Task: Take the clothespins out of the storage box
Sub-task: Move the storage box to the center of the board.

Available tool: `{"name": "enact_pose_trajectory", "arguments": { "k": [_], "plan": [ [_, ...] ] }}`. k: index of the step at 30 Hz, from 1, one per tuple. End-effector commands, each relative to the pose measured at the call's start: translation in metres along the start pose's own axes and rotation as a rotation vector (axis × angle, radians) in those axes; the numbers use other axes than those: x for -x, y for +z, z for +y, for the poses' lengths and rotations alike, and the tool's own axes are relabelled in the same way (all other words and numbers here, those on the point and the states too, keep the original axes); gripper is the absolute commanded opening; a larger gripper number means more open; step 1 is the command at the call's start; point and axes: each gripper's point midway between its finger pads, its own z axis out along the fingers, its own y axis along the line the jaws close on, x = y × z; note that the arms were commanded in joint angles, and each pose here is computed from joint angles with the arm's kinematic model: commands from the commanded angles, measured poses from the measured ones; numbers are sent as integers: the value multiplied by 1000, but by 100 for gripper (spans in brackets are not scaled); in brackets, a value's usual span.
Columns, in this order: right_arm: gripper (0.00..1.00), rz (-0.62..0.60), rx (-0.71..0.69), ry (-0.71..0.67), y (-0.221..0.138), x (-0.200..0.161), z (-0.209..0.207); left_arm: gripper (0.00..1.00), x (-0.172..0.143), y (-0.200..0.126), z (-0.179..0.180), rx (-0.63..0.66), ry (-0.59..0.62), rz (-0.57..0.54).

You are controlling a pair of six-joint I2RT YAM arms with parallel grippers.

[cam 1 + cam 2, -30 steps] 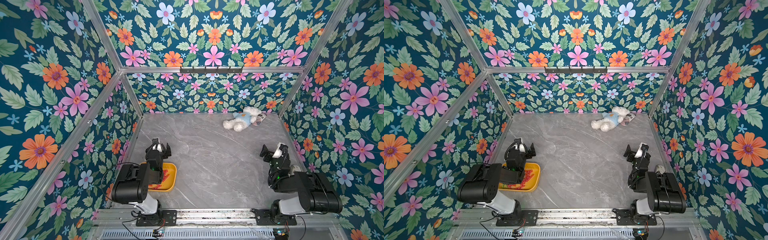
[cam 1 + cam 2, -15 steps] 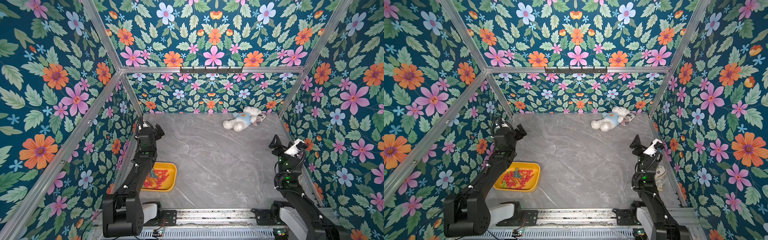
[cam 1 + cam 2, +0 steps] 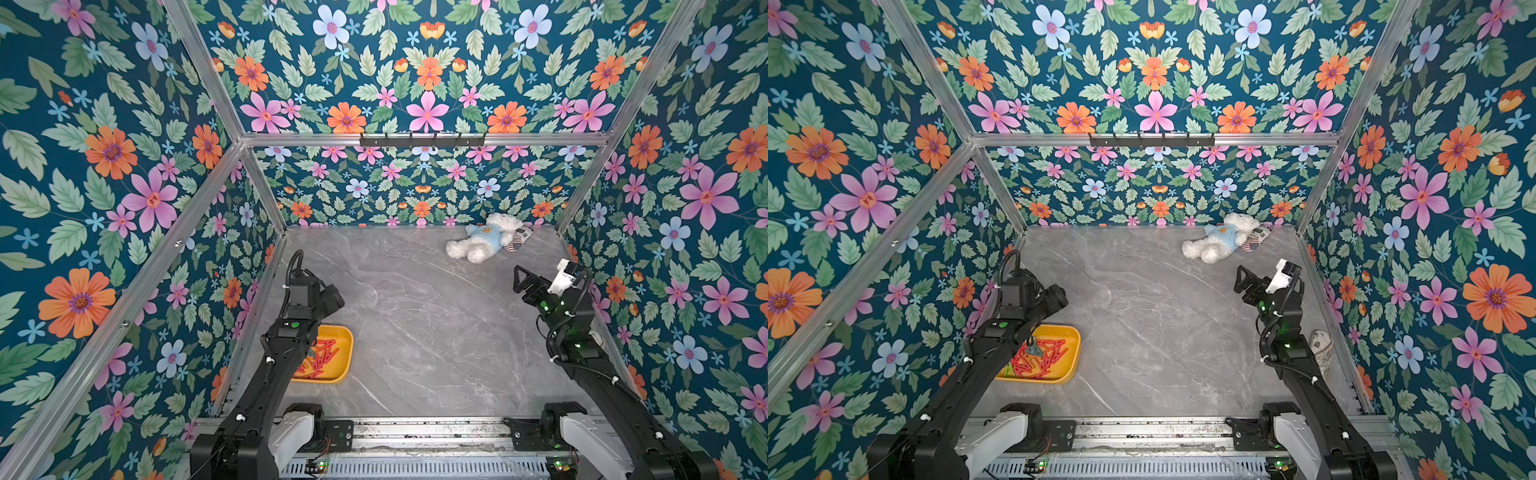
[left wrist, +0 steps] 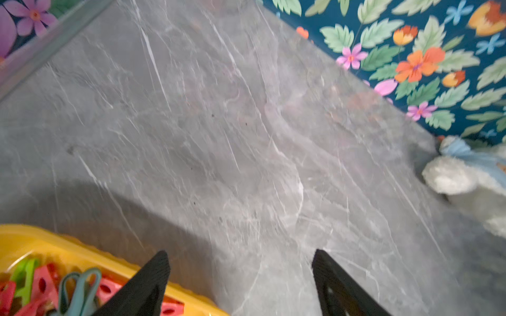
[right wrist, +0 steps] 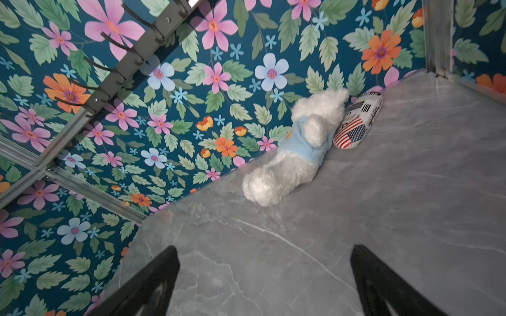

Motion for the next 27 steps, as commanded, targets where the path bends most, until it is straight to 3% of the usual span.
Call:
{"name": "enact_pose_trajectory", "arguments": {
  "k": [1, 7, 14, 16, 20, 22, 27],
  "plan": [
    [99, 81, -20, 40, 0, -18, 2, 82, -40, -5, 5, 80, 14, 95],
    [99, 141, 6, -18, -1, -28, 25, 74, -93, 4, 13, 125, 66, 217],
    [99, 149, 7, -40, -3, -31, 35, 54, -118, 15, -3, 115, 131, 278],
    [99, 155, 17, -36, -4, -33, 37, 47, -118, 18, -17, 95, 144, 275],
    [99, 155, 20, -37, -6, -35, 38, 43, -117, 28, -43, 68, 167, 269],
    [99, 144, 24, -35, -9, -34, 38, 34, -117, 34, -59, 51, 174, 271],
    [99, 123, 29, -41, -14, -31, 37, 35, -117, 52, -108, 10, 205, 273]
  ]
}}
